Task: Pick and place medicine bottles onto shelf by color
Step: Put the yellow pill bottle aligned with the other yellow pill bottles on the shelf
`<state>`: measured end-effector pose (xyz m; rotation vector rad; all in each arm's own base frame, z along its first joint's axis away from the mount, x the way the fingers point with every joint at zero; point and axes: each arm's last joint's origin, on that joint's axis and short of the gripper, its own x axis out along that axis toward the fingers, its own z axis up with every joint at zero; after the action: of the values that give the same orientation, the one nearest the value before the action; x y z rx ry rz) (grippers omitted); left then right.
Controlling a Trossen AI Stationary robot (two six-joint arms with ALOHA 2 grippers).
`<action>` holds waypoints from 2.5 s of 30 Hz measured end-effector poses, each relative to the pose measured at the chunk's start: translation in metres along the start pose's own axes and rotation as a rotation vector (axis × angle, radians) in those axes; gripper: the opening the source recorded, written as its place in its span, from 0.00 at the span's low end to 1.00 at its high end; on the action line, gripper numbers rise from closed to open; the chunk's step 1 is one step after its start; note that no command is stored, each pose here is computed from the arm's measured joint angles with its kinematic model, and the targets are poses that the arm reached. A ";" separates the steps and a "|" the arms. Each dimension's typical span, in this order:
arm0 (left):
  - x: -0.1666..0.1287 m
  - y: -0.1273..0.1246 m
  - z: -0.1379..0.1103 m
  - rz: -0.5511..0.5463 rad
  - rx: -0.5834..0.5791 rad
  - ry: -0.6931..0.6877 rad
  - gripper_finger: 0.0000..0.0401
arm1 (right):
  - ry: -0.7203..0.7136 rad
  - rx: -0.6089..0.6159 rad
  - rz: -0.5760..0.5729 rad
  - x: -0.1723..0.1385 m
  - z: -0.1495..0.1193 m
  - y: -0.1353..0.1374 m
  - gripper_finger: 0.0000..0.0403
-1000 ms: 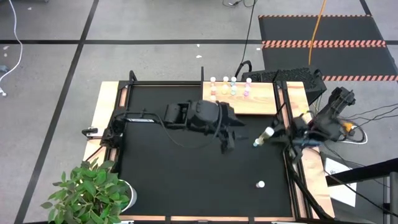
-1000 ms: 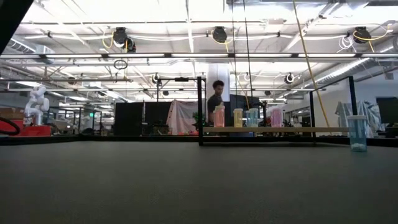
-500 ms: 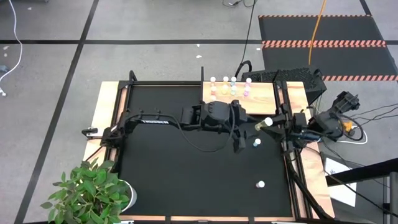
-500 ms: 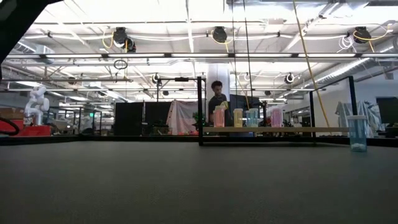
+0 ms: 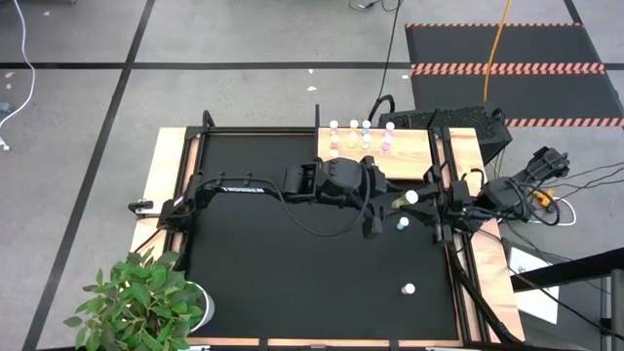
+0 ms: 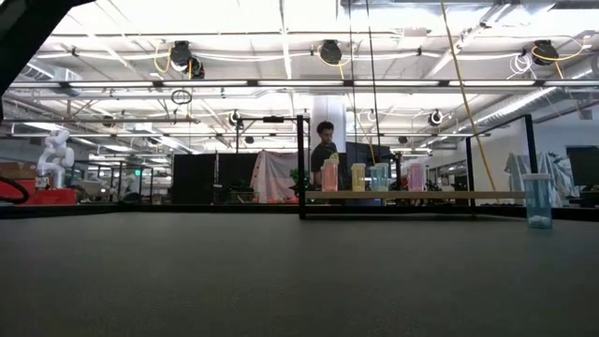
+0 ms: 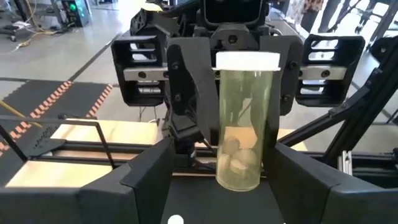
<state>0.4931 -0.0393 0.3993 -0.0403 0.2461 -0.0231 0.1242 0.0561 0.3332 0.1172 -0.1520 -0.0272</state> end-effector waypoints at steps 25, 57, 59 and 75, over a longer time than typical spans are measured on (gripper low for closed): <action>0.000 -0.003 -0.004 -0.009 0.060 0.039 0.29 | 0.006 -0.026 -0.044 0.008 -0.004 0.003 0.30; -0.005 0.028 0.011 -0.035 0.218 -0.061 0.27 | 0.270 -0.175 -0.035 -0.007 0.092 -0.006 0.63; -0.005 0.024 0.012 -0.079 0.247 -0.078 0.29 | 0.272 -0.157 -0.012 -0.006 0.092 -0.006 0.63; -0.005 0.022 0.014 -0.115 0.224 -0.101 0.29 | 0.292 -0.182 0.037 0.001 0.089 -0.006 0.46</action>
<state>0.4918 -0.0170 0.4131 0.1666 0.1393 -0.1626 0.1116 0.0404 0.4205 -0.0638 0.1403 0.0135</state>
